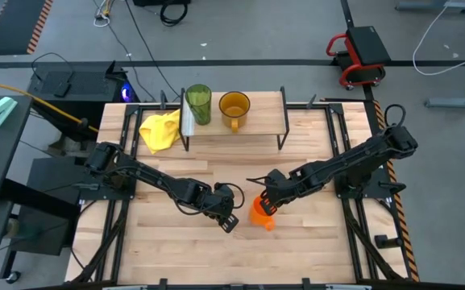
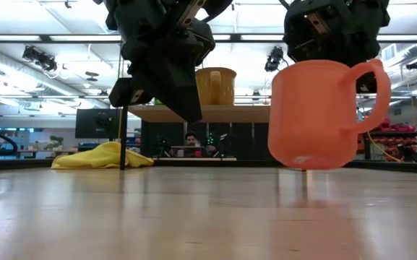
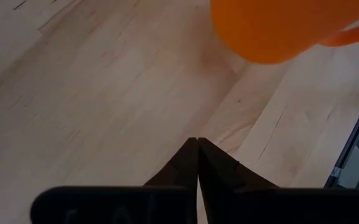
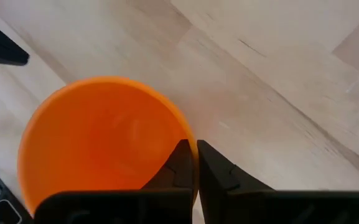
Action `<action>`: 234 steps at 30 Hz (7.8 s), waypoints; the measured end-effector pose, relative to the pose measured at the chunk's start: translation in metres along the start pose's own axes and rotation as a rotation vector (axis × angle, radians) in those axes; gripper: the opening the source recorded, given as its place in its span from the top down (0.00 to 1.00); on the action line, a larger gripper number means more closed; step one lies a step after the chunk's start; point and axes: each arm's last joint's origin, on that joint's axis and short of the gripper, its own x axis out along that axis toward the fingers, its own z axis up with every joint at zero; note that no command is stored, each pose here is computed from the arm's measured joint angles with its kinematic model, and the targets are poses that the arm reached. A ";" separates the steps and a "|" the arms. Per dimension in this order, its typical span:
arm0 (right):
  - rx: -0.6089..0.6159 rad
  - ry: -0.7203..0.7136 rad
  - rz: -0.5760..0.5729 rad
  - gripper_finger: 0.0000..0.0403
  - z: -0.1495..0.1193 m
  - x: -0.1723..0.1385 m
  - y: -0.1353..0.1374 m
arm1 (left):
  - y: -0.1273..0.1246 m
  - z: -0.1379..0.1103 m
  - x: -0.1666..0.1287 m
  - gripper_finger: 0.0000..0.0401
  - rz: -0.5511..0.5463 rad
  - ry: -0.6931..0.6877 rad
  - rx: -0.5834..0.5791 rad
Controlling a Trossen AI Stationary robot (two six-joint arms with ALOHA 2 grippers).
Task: Stack small to large cups/mugs on shelf
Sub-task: Put the orange mug on the shelf, then return to Home Position
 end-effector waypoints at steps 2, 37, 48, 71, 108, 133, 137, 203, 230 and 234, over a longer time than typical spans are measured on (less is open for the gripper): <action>0.003 -0.003 -0.003 0.98 0.002 -0.004 -0.002 | 0.000 0.000 0.000 0.95 0.000 0.000 0.000; 0.068 -0.220 -0.180 0.98 0.118 -0.166 -0.058 | 0.000 0.001 0.000 0.97 -0.004 -0.003 -0.002; 0.112 -0.257 -0.234 0.98 0.166 -0.173 -0.082 | -0.001 0.001 -0.001 0.94 -0.010 -0.006 -0.002; 0.109 -0.215 -0.372 0.98 0.245 -0.154 -0.108 | -0.001 0.001 -0.001 0.97 -0.010 -0.006 -0.003; 0.161 -0.170 -0.344 0.98 0.252 -0.140 -0.110 | -0.001 0.000 0.000 0.96 -0.009 -0.004 -0.002; 0.161 -0.159 -0.352 0.81 0.251 -0.138 -0.110 | -0.001 0.000 0.000 0.97 -0.009 -0.004 -0.002; 0.160 -0.169 -0.368 0.79 0.251 -0.139 -0.111 | -0.001 0.000 0.000 0.96 -0.009 -0.004 -0.003; -0.362 -0.391 0.207 0.73 0.048 -0.297 -0.041 | -0.028 0.013 -0.009 0.95 -0.308 -0.114 0.127; -0.584 -0.715 0.473 0.74 0.019 -0.339 -0.025 | -0.008 0.041 -0.227 0.93 -0.294 -0.801 0.527; -0.487 -0.692 0.505 0.74 0.022 -0.339 -0.026 | -0.007 0.041 -0.228 0.92 -0.293 -0.804 0.527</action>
